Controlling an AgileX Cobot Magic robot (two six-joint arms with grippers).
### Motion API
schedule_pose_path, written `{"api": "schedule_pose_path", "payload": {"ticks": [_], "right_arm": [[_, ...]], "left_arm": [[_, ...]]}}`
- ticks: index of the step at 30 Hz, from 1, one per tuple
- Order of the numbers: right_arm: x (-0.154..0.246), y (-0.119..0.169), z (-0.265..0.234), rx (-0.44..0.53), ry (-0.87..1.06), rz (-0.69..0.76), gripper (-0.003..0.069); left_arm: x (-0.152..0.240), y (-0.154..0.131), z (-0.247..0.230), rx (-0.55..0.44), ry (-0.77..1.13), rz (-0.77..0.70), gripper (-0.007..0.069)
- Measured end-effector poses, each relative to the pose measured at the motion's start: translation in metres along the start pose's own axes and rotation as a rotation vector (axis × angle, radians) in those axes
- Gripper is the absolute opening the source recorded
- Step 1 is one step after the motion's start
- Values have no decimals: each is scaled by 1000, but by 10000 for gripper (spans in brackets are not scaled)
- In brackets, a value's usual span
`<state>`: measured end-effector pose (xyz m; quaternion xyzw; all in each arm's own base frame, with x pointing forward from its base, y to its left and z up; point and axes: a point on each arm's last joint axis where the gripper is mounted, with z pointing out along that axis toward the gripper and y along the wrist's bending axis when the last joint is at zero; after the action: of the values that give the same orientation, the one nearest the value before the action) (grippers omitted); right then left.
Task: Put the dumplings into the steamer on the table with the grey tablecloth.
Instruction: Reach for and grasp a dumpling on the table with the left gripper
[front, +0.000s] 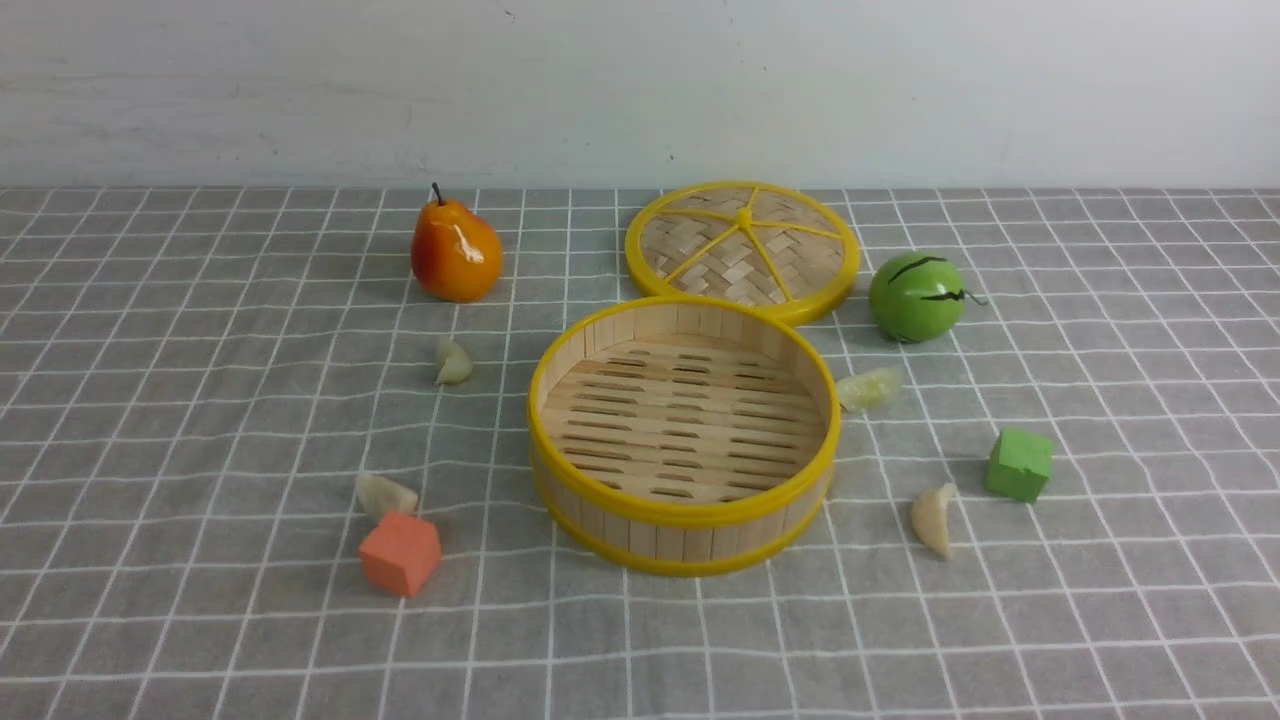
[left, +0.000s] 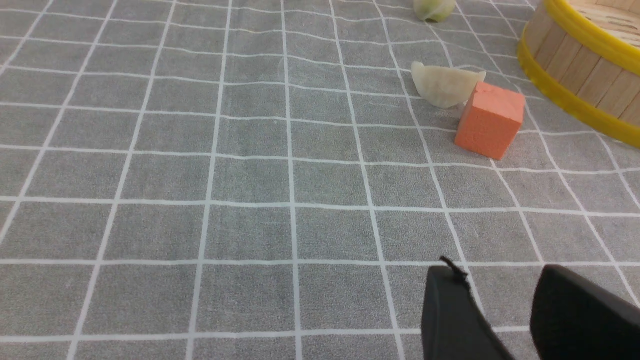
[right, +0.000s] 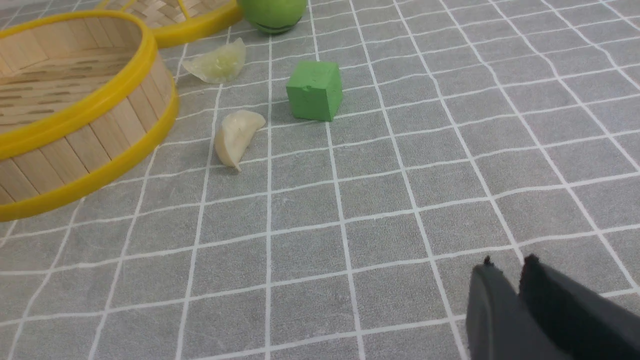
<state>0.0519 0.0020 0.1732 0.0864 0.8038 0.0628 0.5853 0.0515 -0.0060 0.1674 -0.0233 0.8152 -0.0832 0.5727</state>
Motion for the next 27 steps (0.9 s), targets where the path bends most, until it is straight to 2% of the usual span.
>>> {"api": "schedule_pose_path", "payload": {"ticks": [27], "right_arm": [[0,0,0,0,0,0,118]], "left_arm": [[0,0,0,0,0,0,237]]}}
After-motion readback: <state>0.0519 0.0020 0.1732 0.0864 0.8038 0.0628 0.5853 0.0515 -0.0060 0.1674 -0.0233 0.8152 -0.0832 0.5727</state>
